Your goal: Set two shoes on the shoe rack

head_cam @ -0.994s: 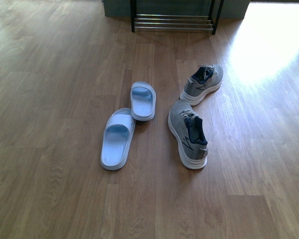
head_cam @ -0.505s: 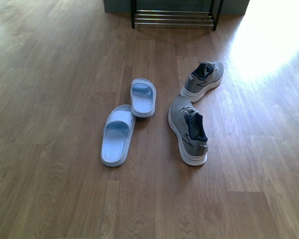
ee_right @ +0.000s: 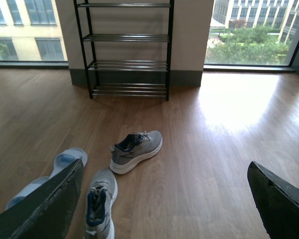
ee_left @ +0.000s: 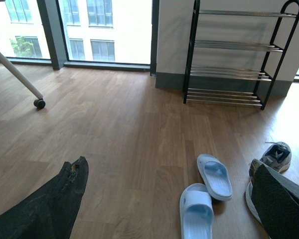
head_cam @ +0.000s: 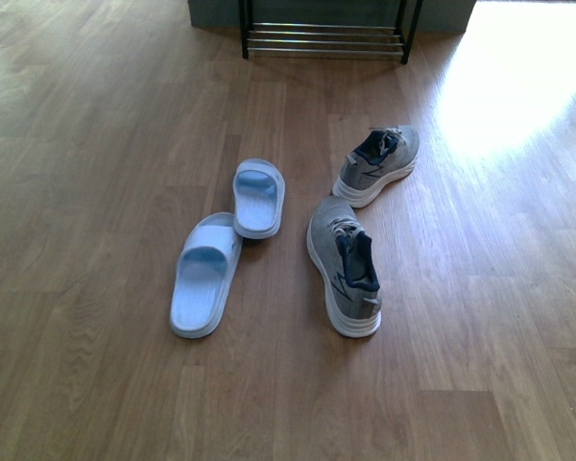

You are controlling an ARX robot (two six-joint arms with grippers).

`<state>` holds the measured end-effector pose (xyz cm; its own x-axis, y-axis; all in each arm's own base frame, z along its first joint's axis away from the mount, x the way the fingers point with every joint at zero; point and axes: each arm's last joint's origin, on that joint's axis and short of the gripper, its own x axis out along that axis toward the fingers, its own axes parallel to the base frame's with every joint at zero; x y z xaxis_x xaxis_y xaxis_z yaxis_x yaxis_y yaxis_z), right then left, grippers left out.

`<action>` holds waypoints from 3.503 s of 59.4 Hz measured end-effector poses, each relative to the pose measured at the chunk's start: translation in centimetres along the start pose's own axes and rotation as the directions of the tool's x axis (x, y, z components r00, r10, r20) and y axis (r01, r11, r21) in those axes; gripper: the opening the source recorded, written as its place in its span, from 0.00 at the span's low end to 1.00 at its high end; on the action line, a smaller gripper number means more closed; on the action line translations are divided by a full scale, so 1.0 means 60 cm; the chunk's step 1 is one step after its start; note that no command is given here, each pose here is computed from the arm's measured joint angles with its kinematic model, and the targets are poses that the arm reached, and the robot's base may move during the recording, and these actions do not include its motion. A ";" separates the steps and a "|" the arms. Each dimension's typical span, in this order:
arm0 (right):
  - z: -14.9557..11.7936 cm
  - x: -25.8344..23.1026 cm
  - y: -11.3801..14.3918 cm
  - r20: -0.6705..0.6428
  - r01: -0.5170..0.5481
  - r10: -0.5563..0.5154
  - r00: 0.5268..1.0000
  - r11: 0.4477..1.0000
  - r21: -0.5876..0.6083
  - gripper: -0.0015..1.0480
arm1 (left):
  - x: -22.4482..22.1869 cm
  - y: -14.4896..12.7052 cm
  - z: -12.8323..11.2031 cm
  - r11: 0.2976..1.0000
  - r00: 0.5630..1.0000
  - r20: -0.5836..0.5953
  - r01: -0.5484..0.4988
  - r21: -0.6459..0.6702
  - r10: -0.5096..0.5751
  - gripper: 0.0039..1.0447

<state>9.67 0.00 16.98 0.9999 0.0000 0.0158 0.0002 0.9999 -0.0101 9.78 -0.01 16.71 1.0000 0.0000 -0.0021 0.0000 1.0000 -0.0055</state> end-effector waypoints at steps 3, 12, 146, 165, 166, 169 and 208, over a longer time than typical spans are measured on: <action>0.000 0.000 0.000 0.000 0.000 0.000 1.000 1.000 0.000 0.91 | 0.000 0.000 0.000 1.000 1.000 0.000 0.000 0.000 0.000 0.91; 0.000 0.000 0.000 0.000 0.000 0.000 1.000 1.000 0.000 0.91 | 0.000 0.000 0.000 1.000 1.000 0.000 0.000 0.000 0.000 0.91; 0.000 0.000 0.000 -0.001 0.001 -0.001 1.000 1.000 0.000 0.91 | 0.456 -0.276 -0.462 0.971 0.217 -0.948 0.107 -0.212 -0.231 0.91; 0.000 0.000 0.000 -0.001 0.001 -0.001 1.000 1.000 0.000 0.91 | 0.481 -0.272 -0.494 0.980 0.265 -0.948 0.135 -0.146 -0.178 0.66; 0.000 0.000 0.000 -0.001 0.001 -0.001 1.000 1.000 0.000 0.91 | 0.481 -0.272 -0.495 0.981 0.266 -0.948 0.134 -0.142 -0.173 0.65; 0.000 0.000 0.000 -0.001 0.001 -0.001 1.000 1.000 0.000 0.91 | 0.480 -0.271 -0.497 0.982 0.266 -0.949 0.132 -0.136 -0.168 0.58; 0.000 0.000 0.000 -0.001 0.001 -0.001 1.000 1.000 0.000 0.91 | 0.457 -0.236 -0.424 0.982 0.337 -0.939 -0.140 -0.125 -0.071 0.01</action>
<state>9.67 -0.01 16.97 0.9999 -0.0008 0.0151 0.0009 1.0000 -0.0097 37.13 -14.29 -8.72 0.3354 -0.0762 -0.9390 -0.1402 0.9816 -0.1298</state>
